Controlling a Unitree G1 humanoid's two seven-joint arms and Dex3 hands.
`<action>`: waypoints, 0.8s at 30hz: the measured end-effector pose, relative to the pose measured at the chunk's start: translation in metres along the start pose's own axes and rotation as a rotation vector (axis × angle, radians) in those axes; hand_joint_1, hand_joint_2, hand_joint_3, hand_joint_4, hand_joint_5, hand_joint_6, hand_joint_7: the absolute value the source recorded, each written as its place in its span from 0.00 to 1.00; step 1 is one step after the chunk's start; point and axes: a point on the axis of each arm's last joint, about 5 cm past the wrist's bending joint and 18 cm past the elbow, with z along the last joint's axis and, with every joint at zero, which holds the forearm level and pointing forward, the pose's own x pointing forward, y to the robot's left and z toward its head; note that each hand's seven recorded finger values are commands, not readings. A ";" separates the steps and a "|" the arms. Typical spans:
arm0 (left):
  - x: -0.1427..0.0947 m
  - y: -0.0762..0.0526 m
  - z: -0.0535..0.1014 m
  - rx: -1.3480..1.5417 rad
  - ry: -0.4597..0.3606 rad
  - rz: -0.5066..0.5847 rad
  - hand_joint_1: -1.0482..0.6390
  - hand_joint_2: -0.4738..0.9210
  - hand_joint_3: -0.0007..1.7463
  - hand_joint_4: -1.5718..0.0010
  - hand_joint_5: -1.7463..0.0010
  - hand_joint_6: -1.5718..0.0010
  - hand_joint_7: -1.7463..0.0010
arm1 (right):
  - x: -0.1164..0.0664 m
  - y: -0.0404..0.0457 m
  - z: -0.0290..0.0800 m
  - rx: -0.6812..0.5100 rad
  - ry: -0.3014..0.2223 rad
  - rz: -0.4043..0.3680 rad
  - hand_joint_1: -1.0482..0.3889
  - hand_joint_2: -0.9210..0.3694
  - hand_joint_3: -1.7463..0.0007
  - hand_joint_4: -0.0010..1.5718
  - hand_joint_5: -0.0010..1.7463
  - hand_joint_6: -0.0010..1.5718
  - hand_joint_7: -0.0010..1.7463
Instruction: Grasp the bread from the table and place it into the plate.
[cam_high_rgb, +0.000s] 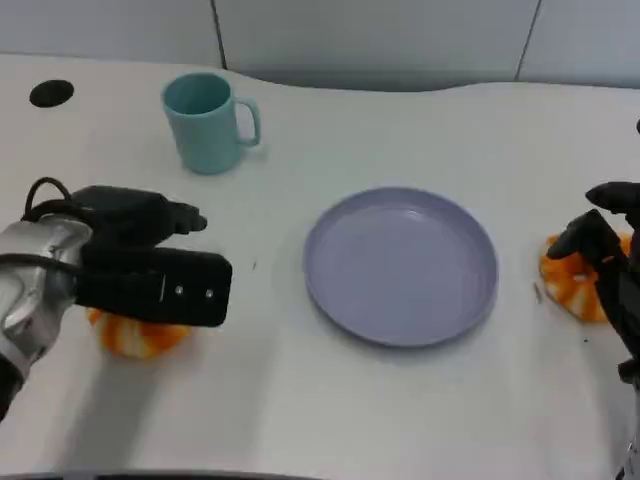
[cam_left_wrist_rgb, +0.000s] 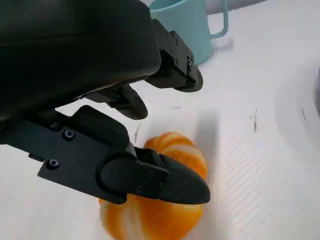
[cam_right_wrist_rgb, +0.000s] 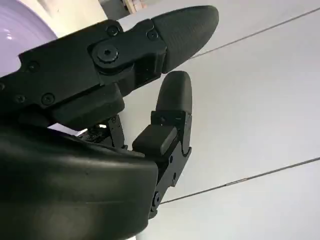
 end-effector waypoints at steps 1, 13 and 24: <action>-0.001 0.000 0.000 0.001 0.000 -0.001 0.07 1.00 0.14 0.73 0.81 0.66 0.99 | 0.000 0.0000 0.000 0.000 0.000 0.000 0.35 0.01 1.00 0.39 1.00 0.48 0.59; -0.004 -0.021 -0.004 -0.041 -0.011 0.031 0.12 1.00 0.12 0.68 0.79 0.64 0.99 | 0.000 0.0000 0.001 0.001 0.003 -0.001 0.35 0.01 1.00 0.40 1.00 0.48 0.59; 0.006 -0.048 -0.008 -0.164 -0.032 0.118 0.16 1.00 0.06 0.72 0.77 0.66 1.00 | -0.001 -0.0003 0.000 0.004 0.011 0.000 0.35 0.01 1.00 0.39 1.00 0.48 0.58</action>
